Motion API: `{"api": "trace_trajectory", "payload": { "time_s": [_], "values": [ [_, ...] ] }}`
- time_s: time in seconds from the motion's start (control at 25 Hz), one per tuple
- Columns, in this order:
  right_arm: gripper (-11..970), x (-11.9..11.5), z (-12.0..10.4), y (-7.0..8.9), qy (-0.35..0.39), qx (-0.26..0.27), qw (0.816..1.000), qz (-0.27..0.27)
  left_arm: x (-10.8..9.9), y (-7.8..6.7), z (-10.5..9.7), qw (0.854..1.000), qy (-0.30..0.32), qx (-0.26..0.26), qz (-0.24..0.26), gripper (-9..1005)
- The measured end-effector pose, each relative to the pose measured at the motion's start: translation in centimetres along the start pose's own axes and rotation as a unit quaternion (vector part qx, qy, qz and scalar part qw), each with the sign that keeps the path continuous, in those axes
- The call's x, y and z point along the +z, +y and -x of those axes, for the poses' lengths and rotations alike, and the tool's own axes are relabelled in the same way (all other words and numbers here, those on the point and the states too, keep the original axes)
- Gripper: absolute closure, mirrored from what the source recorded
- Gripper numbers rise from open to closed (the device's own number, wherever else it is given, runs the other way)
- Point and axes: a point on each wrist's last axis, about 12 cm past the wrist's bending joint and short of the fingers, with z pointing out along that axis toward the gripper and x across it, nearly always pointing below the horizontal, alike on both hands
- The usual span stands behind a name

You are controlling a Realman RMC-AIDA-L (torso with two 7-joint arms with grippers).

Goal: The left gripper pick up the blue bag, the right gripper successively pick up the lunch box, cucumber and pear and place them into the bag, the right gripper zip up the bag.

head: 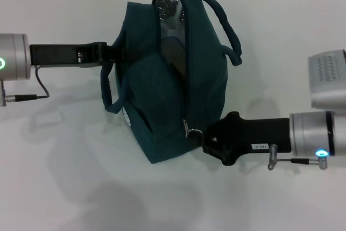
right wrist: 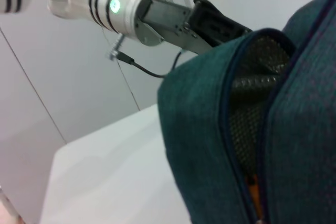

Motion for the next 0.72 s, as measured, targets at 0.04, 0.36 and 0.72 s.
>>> {"api": "trace_trajectory", "payload": {
  "time_s": [0.04,0.36,0.72],
  "values": [
    [948,-0.2,0.0,0.1,-0.004,0.001,1.0,0.005,0.0,0.0,0.0,1.0,0.0,0.0,0.0,933],
    [948,-1.0,-0.2,0.5,-0.02,-0.001,1.0,0.014,0.1,0.0,-0.2,1.0,-0.001,-0.001,-0.002,933],
    [947,-3.2,0.0,0.1,-0.039,-0.008,0.999,-0.005,0.0,0.1,-0.6,1.0,-0.005,-0.007,-0.003,933]
  ]
}}
